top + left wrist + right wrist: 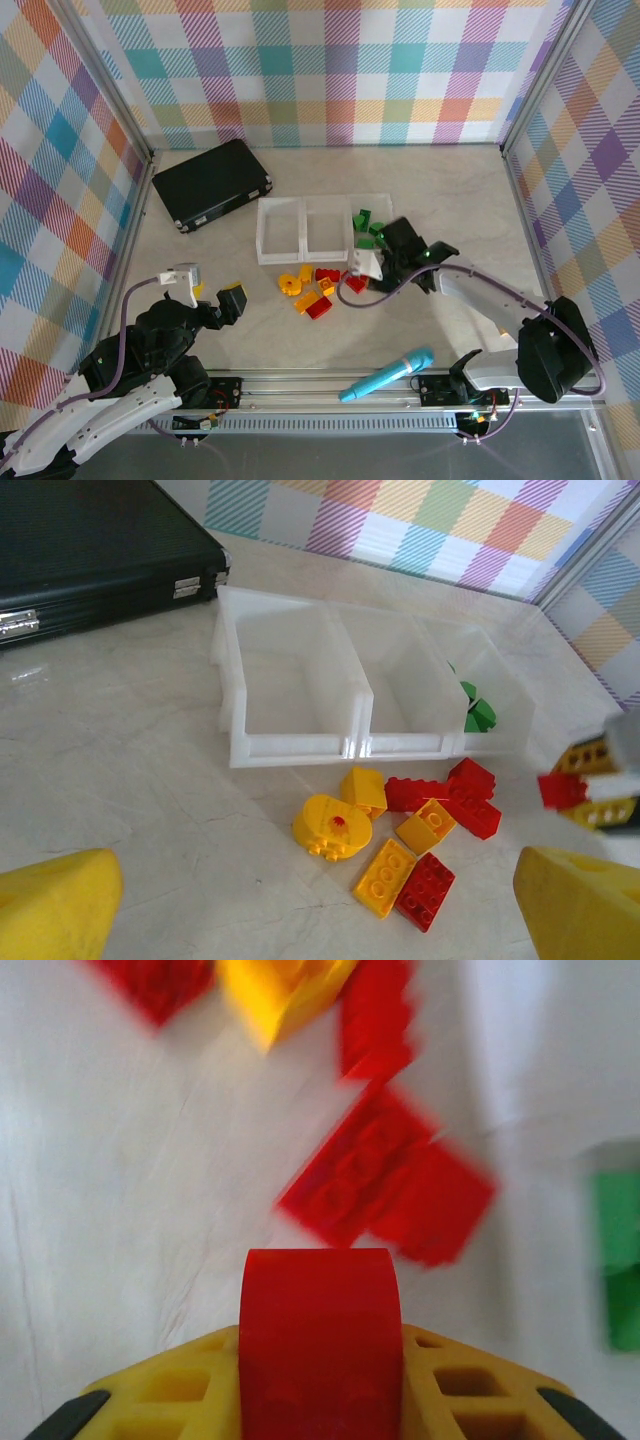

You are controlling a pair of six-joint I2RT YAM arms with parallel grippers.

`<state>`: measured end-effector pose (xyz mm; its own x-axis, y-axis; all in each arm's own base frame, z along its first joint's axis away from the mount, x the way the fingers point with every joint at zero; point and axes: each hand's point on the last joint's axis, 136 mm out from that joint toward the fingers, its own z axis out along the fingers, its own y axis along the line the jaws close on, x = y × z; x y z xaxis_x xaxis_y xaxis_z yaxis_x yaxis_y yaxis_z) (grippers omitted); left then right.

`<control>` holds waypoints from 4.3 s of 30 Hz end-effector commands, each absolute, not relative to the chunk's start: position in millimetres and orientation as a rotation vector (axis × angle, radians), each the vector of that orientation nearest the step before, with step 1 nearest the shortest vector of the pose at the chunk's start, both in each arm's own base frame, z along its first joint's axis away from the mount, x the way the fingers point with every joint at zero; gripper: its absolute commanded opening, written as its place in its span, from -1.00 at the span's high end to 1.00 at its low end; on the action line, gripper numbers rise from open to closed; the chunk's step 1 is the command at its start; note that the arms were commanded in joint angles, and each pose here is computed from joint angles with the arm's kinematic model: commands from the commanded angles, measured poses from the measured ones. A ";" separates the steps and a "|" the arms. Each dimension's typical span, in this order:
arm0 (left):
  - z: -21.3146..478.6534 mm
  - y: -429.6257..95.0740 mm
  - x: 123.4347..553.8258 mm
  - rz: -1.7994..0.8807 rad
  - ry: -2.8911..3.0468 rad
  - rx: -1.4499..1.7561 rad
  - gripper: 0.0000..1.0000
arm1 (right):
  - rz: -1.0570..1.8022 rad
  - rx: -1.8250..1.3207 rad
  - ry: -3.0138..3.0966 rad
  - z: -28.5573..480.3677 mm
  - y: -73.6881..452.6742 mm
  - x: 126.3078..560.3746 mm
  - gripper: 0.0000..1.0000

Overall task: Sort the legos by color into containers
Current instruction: Place the lego in the container, then pick up the lego from the bottom-center of the table.

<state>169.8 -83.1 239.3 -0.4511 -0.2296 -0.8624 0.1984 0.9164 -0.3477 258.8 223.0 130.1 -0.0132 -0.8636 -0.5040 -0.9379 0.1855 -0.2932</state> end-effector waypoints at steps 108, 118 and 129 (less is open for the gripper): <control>159.3 -197.8 210.3 -0.327 2.440 0.064 -0.99 | 0.353 -0.462 2.950 47.7 239.5 257.3 -0.61; 159.5 -184.7 207.4 -0.299 2.425 0.043 -0.99 | 0.327 -0.533 2.951 42.4 258.7 253.4 -0.46; 156.8 -181.7 205.4 -0.300 2.428 0.034 -0.99 | 0.132 -0.537 2.950 33.0 252.7 263.3 -0.22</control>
